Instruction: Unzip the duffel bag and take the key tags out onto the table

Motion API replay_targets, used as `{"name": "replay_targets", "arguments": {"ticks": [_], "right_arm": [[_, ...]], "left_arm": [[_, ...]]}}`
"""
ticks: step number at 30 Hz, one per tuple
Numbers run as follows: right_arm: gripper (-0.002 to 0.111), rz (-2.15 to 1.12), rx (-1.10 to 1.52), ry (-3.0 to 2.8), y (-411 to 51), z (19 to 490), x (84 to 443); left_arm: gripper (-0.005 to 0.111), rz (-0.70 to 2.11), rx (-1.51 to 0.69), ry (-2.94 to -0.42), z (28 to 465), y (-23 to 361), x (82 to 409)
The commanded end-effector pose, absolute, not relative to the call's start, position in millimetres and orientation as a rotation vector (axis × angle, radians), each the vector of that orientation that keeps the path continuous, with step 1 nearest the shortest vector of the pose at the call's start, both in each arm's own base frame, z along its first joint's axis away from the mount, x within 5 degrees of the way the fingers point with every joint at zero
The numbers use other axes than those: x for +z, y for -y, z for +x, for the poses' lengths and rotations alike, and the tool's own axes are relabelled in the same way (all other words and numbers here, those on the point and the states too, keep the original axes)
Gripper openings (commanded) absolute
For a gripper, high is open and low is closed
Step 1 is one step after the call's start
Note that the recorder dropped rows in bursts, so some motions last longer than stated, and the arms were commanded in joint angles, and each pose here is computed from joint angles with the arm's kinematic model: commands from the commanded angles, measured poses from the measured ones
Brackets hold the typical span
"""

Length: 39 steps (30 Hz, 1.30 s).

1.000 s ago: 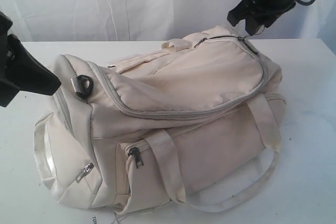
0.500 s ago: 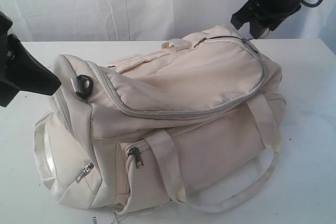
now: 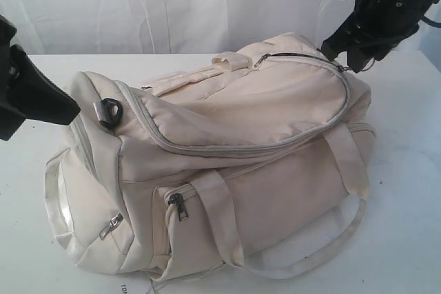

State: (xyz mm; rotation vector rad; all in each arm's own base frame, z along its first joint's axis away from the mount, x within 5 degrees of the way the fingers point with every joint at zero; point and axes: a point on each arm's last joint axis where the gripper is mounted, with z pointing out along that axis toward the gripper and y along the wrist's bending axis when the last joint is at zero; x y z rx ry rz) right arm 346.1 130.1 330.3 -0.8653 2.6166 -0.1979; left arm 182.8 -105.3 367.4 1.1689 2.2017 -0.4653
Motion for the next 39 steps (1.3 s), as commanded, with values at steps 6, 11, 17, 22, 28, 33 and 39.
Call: {"name": "replay_targets", "arguments": {"ticks": [6,11,17,22,28,33,39], "right_arm": [[0.0,-0.835,-0.227,-2.691,-114.5,324.8,324.0],[0.0,-0.827,-0.218,-2.703,-111.9,317.2,323.0],[0.0,-0.82,-0.213,-2.736,-107.5,305.0,316.6],[0.0,-0.821,-0.16,-2.785,-107.1,294.6,306.3],[0.0,-0.837,-0.146,-2.843,-105.0,285.3,291.1],[0.0,-0.835,-0.109,-2.843,-106.2,282.2,277.0],[0.0,-0.841,-0.098,-2.825,-105.9,280.0,258.4]], "left_arm": [[0.0,1.186,-0.497,-2.209,180.7,107.1,364.9],[0.0,1.186,-0.497,-2.209,180.7,107.1,364.9],[0.0,1.186,-0.497,-2.209,180.7,107.1,364.9],[0.0,1.186,-0.497,-2.209,180.7,107.1,364.9],[0.0,1.186,-0.497,-2.209,180.7,107.1,364.9],[0.0,1.186,-0.497,-2.209,180.7,107.1,364.9],[0.0,1.186,-0.497,-2.209,180.7,107.1,364.9]]}}
